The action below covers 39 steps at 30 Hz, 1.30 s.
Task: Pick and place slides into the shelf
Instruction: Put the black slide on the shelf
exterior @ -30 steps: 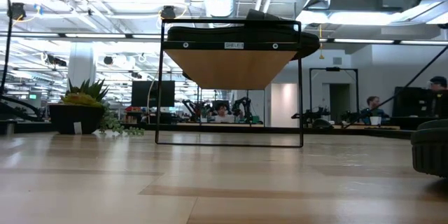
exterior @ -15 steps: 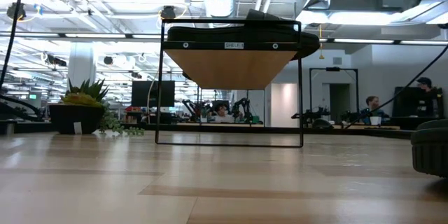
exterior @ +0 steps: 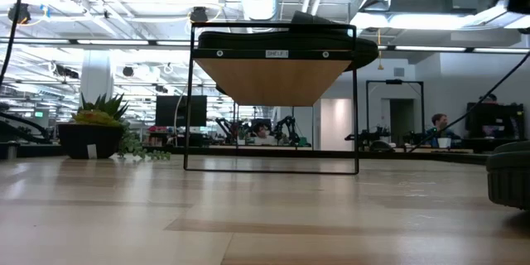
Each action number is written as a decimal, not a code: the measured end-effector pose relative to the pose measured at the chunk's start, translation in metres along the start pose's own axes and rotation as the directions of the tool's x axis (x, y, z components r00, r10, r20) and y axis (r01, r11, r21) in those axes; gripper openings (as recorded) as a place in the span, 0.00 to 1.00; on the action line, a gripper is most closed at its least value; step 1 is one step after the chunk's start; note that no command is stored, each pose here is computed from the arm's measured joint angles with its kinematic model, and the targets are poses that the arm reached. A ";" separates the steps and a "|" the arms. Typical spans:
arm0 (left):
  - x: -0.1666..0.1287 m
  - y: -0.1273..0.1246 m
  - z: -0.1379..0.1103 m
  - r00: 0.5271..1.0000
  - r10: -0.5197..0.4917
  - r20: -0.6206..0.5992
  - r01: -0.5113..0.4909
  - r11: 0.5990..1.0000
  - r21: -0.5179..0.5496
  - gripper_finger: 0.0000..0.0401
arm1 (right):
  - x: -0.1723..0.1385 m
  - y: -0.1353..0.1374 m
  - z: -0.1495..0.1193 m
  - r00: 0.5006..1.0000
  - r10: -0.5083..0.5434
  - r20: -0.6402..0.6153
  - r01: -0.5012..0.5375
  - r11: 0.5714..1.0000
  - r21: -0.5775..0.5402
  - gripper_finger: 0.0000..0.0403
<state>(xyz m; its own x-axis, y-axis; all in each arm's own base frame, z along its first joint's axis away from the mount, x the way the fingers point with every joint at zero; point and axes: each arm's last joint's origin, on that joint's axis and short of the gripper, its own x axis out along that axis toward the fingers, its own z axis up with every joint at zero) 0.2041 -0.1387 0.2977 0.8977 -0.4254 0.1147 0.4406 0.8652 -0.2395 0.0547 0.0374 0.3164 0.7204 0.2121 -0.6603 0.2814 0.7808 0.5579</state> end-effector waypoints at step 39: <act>-0.106 0.007 0.046 0.993 -0.014 -0.117 0.026 0.994 0.102 0.64 | 0.186 0.063 -0.072 0.678 -0.535 -0.503 0.505 0.837 -0.210 0.31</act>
<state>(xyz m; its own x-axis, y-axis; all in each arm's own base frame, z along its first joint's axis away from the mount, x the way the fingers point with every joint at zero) 0.1125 -0.0757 0.3283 0.8849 -0.4657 0.0048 0.4620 0.8763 -0.1366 0.1610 0.1686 0.1923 0.0190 0.0217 -0.9996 0.4662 0.8843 0.0280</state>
